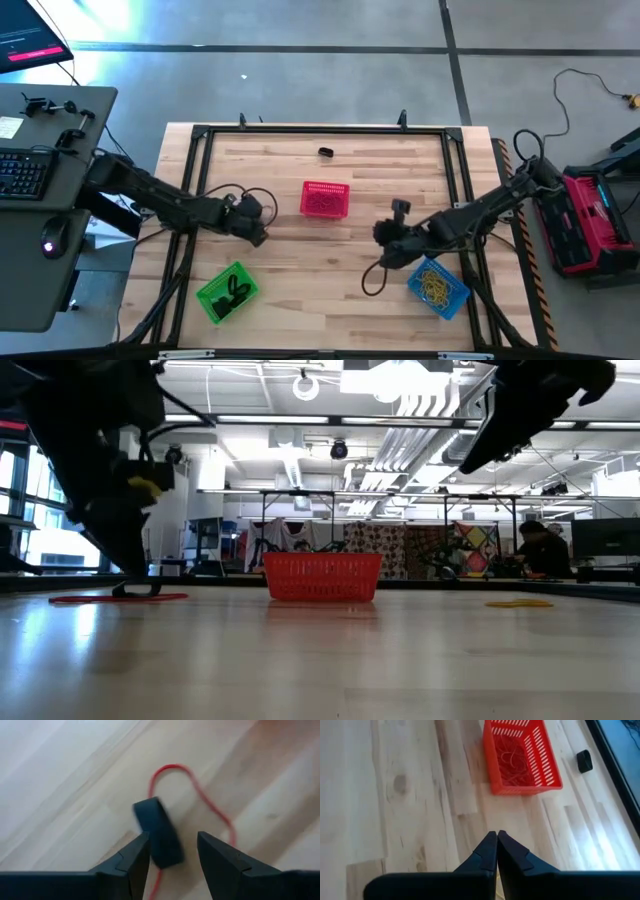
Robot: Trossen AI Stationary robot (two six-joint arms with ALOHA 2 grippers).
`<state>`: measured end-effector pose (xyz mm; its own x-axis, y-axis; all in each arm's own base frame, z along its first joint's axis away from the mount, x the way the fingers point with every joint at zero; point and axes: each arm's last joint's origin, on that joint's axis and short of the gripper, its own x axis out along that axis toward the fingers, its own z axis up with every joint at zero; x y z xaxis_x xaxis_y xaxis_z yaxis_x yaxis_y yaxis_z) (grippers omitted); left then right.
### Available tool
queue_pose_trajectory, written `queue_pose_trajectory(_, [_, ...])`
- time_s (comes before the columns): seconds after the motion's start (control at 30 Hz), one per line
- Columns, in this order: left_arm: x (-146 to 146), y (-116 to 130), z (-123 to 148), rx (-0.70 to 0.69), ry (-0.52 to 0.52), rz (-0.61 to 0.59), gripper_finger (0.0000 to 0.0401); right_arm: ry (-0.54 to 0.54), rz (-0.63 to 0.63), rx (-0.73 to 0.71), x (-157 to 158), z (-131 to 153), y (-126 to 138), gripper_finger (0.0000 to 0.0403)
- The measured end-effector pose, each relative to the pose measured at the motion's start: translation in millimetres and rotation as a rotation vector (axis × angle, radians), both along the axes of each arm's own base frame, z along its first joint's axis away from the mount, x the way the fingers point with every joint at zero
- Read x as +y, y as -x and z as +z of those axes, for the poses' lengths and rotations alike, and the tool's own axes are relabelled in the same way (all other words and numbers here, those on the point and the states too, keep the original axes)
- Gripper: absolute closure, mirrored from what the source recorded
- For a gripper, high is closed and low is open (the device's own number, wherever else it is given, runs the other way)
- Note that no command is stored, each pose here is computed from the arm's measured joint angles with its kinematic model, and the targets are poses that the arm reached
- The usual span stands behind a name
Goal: Sort rubber bands into baskets
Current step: Put the black rubber band into the green bin
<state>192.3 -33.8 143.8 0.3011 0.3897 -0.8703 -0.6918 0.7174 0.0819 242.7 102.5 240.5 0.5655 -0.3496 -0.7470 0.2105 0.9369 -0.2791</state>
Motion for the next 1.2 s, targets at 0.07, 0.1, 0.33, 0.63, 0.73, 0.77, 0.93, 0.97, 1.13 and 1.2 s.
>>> queue_pose_trajectory(0.07, [4,0,-5,0.036,-0.007,0.028,0.0244,0.006,0.000,-0.005,-1,0,-1,0.0403])
queue_pose_trajectory(0.1, [6,-1,-7,0.054,-0.011,0.037,0.0244,0.012,-0.004,-0.010,-1,1,-1,0.0403])
queue_pose_trajectory(0.33, [11,-4,-19,0.128,-0.029,0.039,0.0258,0.025,-0.003,-0.015,-1,1,-1,0.0403])
queue_pose_trajectory(0.63, [6,-2,-14,0.132,-0.034,-0.045,0.0368,0.024,-0.003,-0.019,-1,1,-2,0.0403])
queue_pose_trajectory(0.73, [3,-5,-7,0.129,-0.049,-0.084,0.0396,0.023,-0.003,-0.022,-1,1,-2,0.0403])
queue_pose_trajectory(0.77, [2,-6,-4,0.127,-0.059,-0.093,0.0396,0.023,-0.003,-0.022,-1,1,-2,0.0403])
queue_pose_trajectory(0.93, [-6,-14,13,0.111,-0.079,-0.178,0.0397,0.022,-0.003,-0.022,-1,1,-2,0.0403])
queue_pose_trajectory(0.97, [-9,-16,18,0.108,-0.076,-0.208,0.0398,0.022,-0.003,-0.022,-1,1,-2,0.0403])
queue_pose_trajectory(1.13, [-34,-25,39,0.102,-0.014,-0.484,0.0399,0.022,-0.003,-0.022,-1,1,-2,0.0403])
queue_pose_trajectory(1.2, [-46,-27,48,0.092,0.011,-0.578,0.0399,0.021,-0.004,-0.023,-1,1,-2,0.0403])
